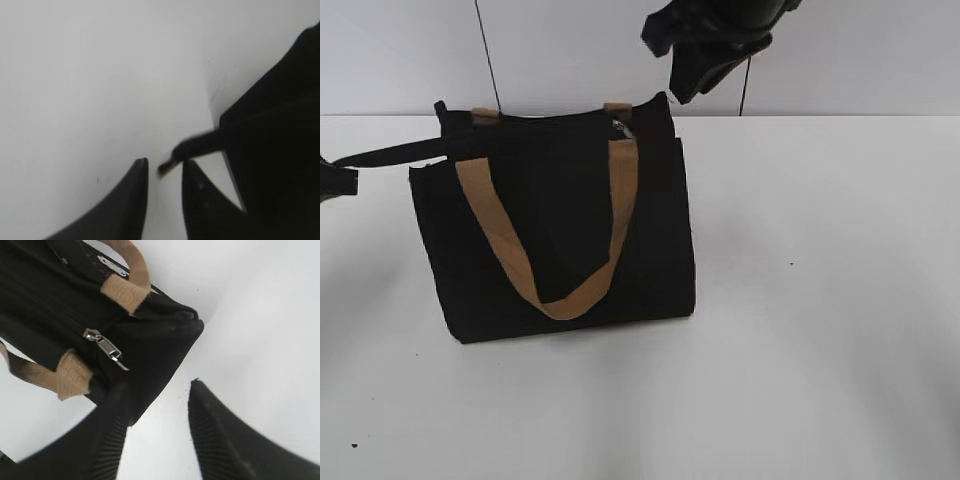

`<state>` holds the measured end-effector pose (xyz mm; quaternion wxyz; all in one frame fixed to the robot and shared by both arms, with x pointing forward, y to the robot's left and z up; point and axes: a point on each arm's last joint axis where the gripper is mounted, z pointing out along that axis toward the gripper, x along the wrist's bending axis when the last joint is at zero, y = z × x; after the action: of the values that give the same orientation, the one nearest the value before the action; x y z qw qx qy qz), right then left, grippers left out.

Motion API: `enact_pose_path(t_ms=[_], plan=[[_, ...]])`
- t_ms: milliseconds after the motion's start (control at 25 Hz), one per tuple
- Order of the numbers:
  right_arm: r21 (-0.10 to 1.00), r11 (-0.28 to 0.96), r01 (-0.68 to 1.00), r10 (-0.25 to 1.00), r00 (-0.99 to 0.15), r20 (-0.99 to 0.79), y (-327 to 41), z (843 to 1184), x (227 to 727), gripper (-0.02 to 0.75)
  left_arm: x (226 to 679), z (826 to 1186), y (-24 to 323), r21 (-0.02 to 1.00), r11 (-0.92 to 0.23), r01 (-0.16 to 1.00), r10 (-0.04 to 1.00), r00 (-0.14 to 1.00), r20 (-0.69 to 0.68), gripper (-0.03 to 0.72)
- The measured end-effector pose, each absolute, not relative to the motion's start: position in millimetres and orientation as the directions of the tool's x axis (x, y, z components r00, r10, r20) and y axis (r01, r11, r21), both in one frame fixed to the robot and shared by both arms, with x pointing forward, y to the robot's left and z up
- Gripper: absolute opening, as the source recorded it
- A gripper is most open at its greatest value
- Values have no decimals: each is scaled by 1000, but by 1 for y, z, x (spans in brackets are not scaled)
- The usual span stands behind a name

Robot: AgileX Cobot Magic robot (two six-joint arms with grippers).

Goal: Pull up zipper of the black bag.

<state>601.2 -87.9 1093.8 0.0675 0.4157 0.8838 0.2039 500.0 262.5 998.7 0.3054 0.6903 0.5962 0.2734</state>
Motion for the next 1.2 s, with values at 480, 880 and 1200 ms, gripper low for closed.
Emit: enact_pose_path(t_ms=[480, 880, 1200], plan=[[508, 498, 702, 779, -620, 93, -103, 1150, 568, 479, 432, 975, 241, 79, -189, 979, 978, 195, -75, 423], [574, 472, 669, 796, -604, 49, -173, 1187, 446, 482, 347, 1060, 257, 324, -175, 930, 955, 240, -172, 403], [661, 412, 627, 812, -582, 45, -244, 1151, 318, 482, 238, 1096, 290, 808, -205, 552, 919, 393, -36, 403]])
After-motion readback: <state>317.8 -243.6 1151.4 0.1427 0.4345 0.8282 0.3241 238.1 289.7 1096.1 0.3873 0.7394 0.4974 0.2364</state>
